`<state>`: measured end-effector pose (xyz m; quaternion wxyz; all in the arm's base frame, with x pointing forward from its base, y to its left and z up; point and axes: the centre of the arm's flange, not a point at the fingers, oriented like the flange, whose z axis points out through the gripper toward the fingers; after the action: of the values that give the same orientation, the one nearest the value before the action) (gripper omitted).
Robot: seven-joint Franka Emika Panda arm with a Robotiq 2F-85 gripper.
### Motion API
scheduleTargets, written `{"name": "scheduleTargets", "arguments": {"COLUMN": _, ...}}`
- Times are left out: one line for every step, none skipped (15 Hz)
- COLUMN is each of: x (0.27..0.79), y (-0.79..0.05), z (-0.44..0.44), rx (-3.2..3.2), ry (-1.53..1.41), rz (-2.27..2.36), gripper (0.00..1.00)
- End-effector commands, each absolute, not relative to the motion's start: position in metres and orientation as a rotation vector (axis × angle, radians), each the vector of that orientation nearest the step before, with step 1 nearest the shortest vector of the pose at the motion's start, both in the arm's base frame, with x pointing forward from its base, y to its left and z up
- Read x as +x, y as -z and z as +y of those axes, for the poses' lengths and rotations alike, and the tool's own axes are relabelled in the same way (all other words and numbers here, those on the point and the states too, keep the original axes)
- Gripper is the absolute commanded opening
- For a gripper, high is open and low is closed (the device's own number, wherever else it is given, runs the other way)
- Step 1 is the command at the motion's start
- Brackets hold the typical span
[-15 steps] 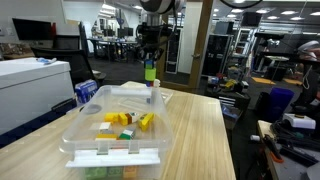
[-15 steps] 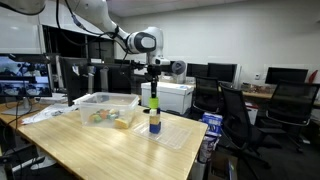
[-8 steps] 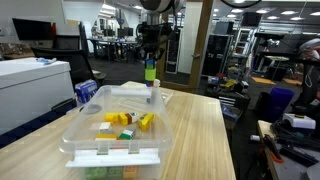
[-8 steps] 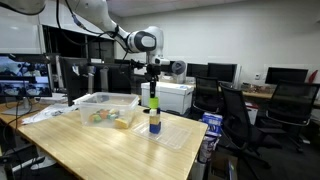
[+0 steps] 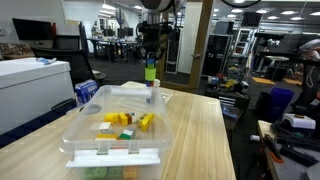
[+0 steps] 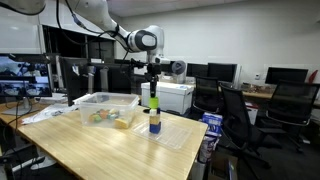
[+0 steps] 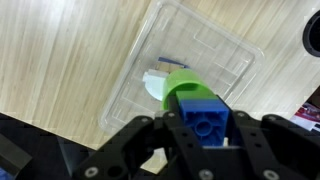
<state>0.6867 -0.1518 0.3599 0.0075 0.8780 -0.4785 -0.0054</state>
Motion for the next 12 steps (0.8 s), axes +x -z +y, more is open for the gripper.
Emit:
{"name": "scheduleTargets", "arguments": {"x": 0.6835, "y": -0.3644, "z": -0.1530, "rx": 2.704, "ry": 0.047, "rz": -1.532, "gripper": 0.11}}
{"name": "scheduleTargets", "arguments": {"x": 0.6832, "y": -0.3643, "z": -0.1536, "rx": 2.700, "ry": 0.049, "rz": -1.535, "gripper": 0.11}}
{"name": "scheduleTargets", "arguments": {"x": 0.6827, "y": -0.3644, "z": -0.1544, "rx": 2.695, "ry": 0.050, "rz": -1.539, "gripper": 0.11}}
{"name": "scheduleTargets", "arguments": {"x": 0.6824, "y": -0.3642, "z": -0.1550, "rx": 2.693, "ry": 0.052, "rz": -1.541, "gripper": 0.11}}
{"name": "scheduleTargets", "arguments": {"x": 0.6823, "y": -0.3641, "z": -0.1557, "rx": 2.691, "ry": 0.052, "rz": -1.544, "gripper": 0.11}}
{"name": "scheduleTargets", "arguments": {"x": 0.6823, "y": -0.3639, "z": -0.1562, "rx": 2.690, "ry": 0.051, "rz": -1.545, "gripper": 0.11}}
{"name": "scheduleTargets", "arguments": {"x": 0.6824, "y": -0.3636, "z": -0.1565, "rx": 2.690, "ry": 0.049, "rz": -1.546, "gripper": 0.11}}
{"name": "scheduleTargets", "arguments": {"x": 0.6826, "y": -0.3643, "z": -0.1578, "rx": 2.688, "ry": 0.047, "rz": -1.547, "gripper": 0.11}}
{"name": "scheduleTargets", "arguments": {"x": 0.6826, "y": -0.3643, "z": -0.1583, "rx": 2.688, "ry": 0.041, "rz": -1.547, "gripper": 0.11}}
{"name": "scheduleTargets", "arguments": {"x": 0.6829, "y": -0.3640, "z": -0.1591, "rx": 2.689, "ry": 0.037, "rz": -1.545, "gripper": 0.11}}
{"name": "scheduleTargets", "arguments": {"x": 0.6832, "y": -0.3636, "z": -0.1597, "rx": 2.689, "ry": 0.037, "rz": -1.545, "gripper": 0.11}}
{"name": "scheduleTargets", "arguments": {"x": 0.6834, "y": -0.3632, "z": -0.1603, "rx": 2.689, "ry": 0.035, "rz": -1.545, "gripper": 0.11}}
